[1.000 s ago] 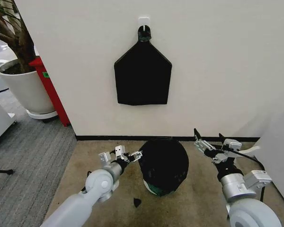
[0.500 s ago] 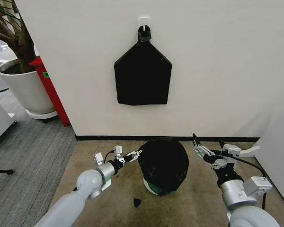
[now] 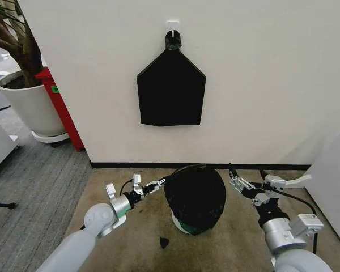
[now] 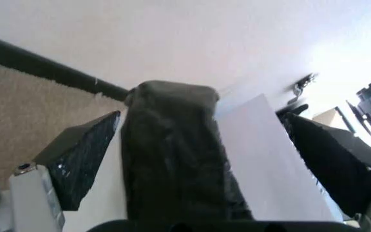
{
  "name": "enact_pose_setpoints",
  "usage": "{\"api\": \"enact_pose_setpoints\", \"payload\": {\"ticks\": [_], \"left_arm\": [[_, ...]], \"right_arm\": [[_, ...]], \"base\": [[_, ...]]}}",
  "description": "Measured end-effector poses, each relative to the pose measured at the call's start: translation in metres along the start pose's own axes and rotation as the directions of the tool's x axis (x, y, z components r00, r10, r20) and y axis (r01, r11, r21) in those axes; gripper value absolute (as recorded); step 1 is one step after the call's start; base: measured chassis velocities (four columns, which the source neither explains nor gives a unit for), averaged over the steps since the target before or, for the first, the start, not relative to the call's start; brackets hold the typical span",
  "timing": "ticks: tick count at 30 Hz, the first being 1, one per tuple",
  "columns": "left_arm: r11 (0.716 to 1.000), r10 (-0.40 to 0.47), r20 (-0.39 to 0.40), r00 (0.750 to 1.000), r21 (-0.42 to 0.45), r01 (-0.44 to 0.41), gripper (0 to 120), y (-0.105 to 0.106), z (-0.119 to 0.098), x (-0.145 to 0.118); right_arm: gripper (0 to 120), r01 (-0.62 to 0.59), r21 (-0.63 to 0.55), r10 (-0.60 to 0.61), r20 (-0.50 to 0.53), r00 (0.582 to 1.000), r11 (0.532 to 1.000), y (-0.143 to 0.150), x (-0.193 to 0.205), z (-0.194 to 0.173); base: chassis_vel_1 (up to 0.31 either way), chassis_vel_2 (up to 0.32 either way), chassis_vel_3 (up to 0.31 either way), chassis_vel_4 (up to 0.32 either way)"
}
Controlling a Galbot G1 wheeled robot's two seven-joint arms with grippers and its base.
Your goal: Place the garbage bag over the trash bin.
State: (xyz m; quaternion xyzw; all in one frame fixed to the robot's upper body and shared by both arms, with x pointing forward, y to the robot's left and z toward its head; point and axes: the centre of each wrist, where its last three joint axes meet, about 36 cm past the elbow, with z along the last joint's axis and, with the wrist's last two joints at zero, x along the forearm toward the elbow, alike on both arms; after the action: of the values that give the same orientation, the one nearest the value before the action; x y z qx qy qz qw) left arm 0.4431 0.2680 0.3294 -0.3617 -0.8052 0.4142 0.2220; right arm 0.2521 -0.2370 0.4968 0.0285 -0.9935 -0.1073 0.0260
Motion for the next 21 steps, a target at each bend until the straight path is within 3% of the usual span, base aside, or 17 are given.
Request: {"api": "enact_pose_setpoints", "payload": {"ticks": [5,8,11,13,17,21], "left_arm": [[0.992,-0.126,0.086,0.988,-0.01,0.127,100,-0.033,-0.001,-0.008],[0.987,-0.157,0.106,0.982,-0.015,0.159,100,-0.044,-0.001,-0.009],[0.966,-0.236,0.157,0.959,-0.065,0.248,100,-0.068,-0.003,-0.004],[0.961,-0.249,0.161,0.955,-0.081,0.264,100,-0.069,-0.004,-0.003],[0.909,-0.304,0.159,0.939,-0.247,0.336,100,-0.066,-0.008,-0.004],[0.894,-0.313,0.15,0.938,-0.288,0.344,100,-0.062,-0.011,-0.011]], "right_arm": [[100,0.004,-0.016,-0.004,0.004,1.0,1.0,-0.001,-0.004,-0.001],[100,0.003,-0.039,-0.003,0.006,1.0,0.999,-0.001,-0.009,-0.005],[100,-0.001,-0.063,0.003,0.018,1.0,0.998,-0.005,-0.026,-0.013],[100,-0.002,-0.063,0.003,0.021,1.0,0.998,-0.005,-0.029,-0.014],[100,0.003,-0.071,-0.001,0.026,1.0,0.997,-0.004,-0.036,-0.013],[100,0.001,-0.076,0.0,0.017,1.0,0.997,-0.001,-0.033,-0.008]], "base": [[0.0,0.0,0.0,0.0],[0.0,0.0,0.0,0.0],[0.0,0.0,0.0,0.0],[0.0,0.0,0.0,0.0],[0.0,0.0,0.0,0.0],[0.0,0.0,0.0,0.0]]}}
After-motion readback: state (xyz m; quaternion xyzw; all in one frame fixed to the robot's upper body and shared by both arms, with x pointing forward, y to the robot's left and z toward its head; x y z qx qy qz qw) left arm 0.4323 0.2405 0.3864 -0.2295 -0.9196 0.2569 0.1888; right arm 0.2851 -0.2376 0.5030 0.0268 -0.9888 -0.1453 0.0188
